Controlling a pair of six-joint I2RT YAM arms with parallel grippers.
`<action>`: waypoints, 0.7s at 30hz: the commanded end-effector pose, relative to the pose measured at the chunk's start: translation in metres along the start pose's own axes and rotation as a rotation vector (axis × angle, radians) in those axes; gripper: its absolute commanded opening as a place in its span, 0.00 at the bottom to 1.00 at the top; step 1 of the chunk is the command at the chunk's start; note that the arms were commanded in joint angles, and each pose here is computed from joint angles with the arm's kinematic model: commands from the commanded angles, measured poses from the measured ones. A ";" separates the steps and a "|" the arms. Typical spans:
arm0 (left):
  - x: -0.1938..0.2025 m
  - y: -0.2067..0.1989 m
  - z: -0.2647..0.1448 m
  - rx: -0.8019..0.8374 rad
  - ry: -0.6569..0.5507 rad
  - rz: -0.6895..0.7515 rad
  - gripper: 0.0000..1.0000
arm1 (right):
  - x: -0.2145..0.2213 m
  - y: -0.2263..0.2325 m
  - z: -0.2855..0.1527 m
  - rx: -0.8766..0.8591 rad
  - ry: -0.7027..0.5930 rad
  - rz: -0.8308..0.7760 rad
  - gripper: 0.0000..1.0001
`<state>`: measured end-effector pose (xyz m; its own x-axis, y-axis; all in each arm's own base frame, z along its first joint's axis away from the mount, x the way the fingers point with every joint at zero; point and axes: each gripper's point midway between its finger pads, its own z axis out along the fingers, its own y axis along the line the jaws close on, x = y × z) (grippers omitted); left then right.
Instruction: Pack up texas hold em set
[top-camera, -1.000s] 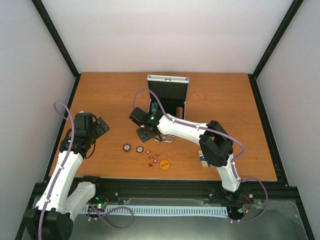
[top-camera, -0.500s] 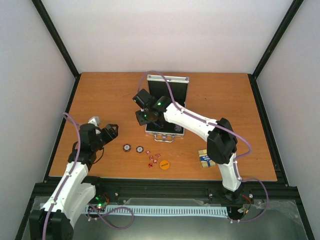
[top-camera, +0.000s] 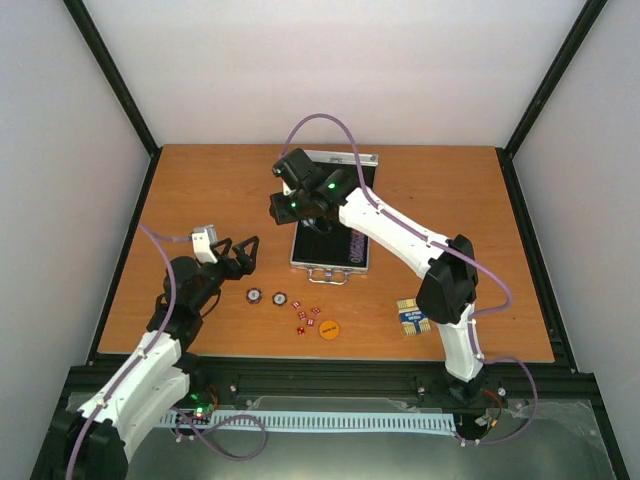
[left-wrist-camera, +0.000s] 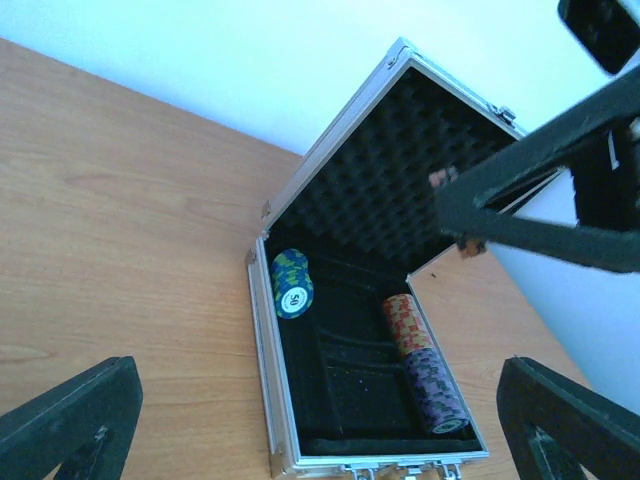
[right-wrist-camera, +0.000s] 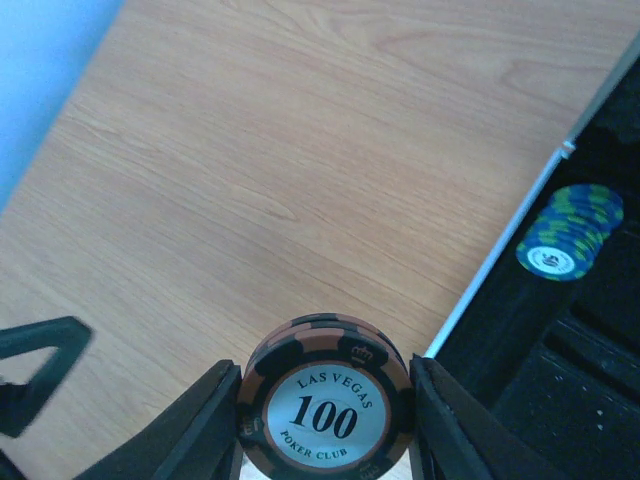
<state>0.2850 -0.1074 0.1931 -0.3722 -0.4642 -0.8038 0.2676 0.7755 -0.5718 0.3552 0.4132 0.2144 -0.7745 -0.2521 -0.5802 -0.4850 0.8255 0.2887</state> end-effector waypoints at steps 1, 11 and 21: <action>-0.019 -0.018 0.006 0.064 -0.097 0.124 1.00 | -0.009 0.009 -0.001 -0.052 -0.001 0.012 0.14; -0.026 -0.051 0.022 0.112 -0.178 0.262 1.00 | -0.012 0.023 -0.001 -0.128 0.009 0.026 0.14; -0.023 -0.059 0.047 0.092 -0.223 0.287 1.00 | -0.011 0.026 -0.003 -0.147 0.015 0.019 0.14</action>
<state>0.3082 -0.1603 0.1923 -0.2289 -0.2777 -0.9330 0.3999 0.8470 -0.3502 0.3459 0.4334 0.2204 -0.7923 -0.2610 -0.5514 -0.5201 0.7615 0.3868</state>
